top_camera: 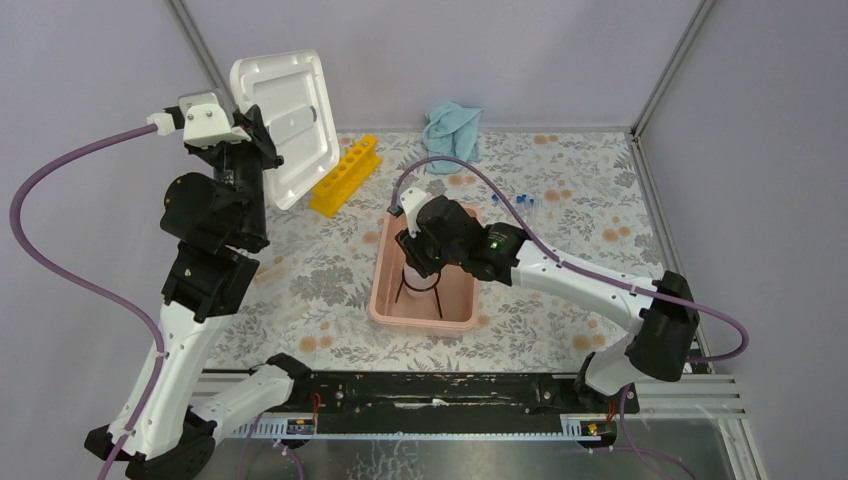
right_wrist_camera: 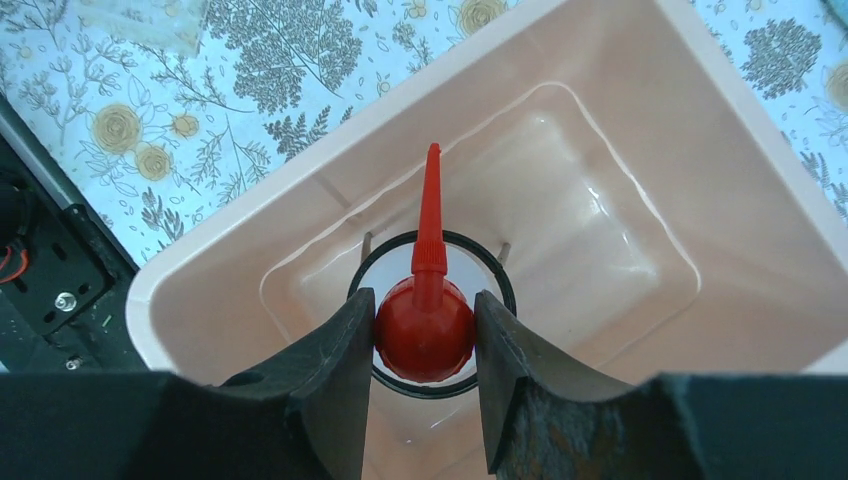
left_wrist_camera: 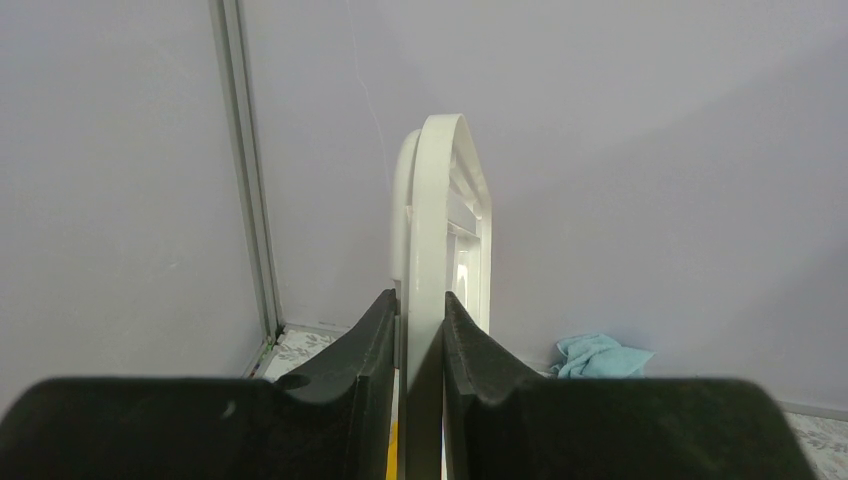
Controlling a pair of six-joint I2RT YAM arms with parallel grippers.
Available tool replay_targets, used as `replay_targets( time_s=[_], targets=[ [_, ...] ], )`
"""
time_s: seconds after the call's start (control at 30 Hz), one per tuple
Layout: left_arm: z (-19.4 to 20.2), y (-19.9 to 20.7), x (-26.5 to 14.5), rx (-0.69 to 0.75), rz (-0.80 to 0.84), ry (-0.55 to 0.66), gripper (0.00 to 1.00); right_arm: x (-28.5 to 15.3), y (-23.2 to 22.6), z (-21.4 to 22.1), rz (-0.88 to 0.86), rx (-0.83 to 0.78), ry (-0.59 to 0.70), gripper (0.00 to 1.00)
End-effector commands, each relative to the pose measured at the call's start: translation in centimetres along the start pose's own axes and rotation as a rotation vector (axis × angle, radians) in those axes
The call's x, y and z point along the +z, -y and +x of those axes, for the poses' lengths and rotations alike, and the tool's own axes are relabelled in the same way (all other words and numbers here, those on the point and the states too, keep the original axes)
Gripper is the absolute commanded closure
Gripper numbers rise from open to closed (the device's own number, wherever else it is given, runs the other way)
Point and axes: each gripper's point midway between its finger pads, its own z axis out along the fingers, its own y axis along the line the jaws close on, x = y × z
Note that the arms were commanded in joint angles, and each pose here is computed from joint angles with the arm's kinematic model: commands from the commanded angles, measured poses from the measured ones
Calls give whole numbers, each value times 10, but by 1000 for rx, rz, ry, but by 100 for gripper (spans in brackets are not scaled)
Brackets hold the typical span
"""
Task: Organize the chemistry lab equipment
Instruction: Place the chemistry item in the storage box.
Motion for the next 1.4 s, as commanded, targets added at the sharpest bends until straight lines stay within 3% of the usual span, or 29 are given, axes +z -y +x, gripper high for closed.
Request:
replay_targets(
  time_s=[0.0, 0.8, 1.37],
  targets=[
    [-31, -4, -2, -63, -11, 100, 100, -24, 4, -37, 7, -7, 74, 76],
    [-29, 0, 2, -69, -3, 98, 100, -118, 21, -112, 84, 58, 268, 78],
    [-32, 6, 6, -63, 14, 98, 100, -71, 70, -117, 116, 528, 540, 80]
  ],
)
